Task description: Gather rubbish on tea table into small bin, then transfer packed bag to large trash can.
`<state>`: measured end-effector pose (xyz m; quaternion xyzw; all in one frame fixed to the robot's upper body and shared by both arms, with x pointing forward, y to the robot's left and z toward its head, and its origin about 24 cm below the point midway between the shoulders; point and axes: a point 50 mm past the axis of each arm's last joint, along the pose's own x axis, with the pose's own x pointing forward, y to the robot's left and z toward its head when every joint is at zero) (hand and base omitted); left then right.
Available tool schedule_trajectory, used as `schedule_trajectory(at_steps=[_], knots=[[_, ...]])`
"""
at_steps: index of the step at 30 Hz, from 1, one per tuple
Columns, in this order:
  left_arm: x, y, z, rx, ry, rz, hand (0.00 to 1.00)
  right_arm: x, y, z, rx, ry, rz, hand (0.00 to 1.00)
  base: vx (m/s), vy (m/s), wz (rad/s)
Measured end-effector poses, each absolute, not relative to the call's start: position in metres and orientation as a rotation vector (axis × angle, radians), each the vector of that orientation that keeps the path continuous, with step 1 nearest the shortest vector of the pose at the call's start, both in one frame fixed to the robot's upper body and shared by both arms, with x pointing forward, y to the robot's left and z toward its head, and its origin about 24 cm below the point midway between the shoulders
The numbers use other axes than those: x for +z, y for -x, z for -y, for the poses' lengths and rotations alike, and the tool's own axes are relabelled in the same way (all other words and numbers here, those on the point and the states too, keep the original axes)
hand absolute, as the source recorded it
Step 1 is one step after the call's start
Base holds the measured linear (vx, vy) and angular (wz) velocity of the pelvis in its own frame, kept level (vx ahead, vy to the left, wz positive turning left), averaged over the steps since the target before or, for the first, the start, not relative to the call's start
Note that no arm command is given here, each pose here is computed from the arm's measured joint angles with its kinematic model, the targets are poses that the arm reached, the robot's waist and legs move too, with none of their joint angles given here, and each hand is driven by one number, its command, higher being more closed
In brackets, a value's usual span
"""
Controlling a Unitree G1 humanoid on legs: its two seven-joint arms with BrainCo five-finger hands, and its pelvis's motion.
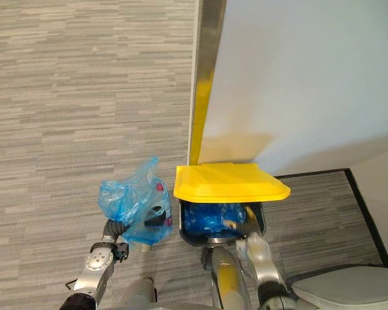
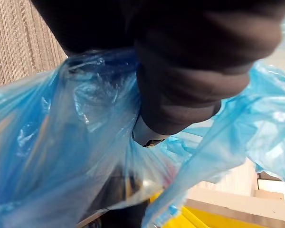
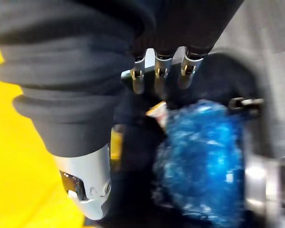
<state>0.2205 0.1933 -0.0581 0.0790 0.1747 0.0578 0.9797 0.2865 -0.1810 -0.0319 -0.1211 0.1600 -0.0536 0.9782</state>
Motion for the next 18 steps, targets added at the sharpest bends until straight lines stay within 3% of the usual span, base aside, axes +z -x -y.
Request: schedule_trajectory(at_steps=[6, 10, 18], knots=[[-0.030, -0.241, -0.190, 0.111, -0.154, -0.202, 1.00, 0.074, -0.364, 0.200, -0.165, 0.431, -0.018, 0.00, -0.07, -0.128, 0.25], [-0.005, -0.263, -0.180, 0.079, -0.137, -0.091, 1.00, 0.115, -0.379, 0.216, -0.206, 0.508, 0.068, 0.00, -0.05, -0.095, 0.05], [0.040, -0.287, -0.129, -0.136, -0.120, 0.118, 1.00, 0.152, -0.392, 0.205, -0.189, 0.572, 0.164, 0.00, -0.01, -0.023, -0.06]])
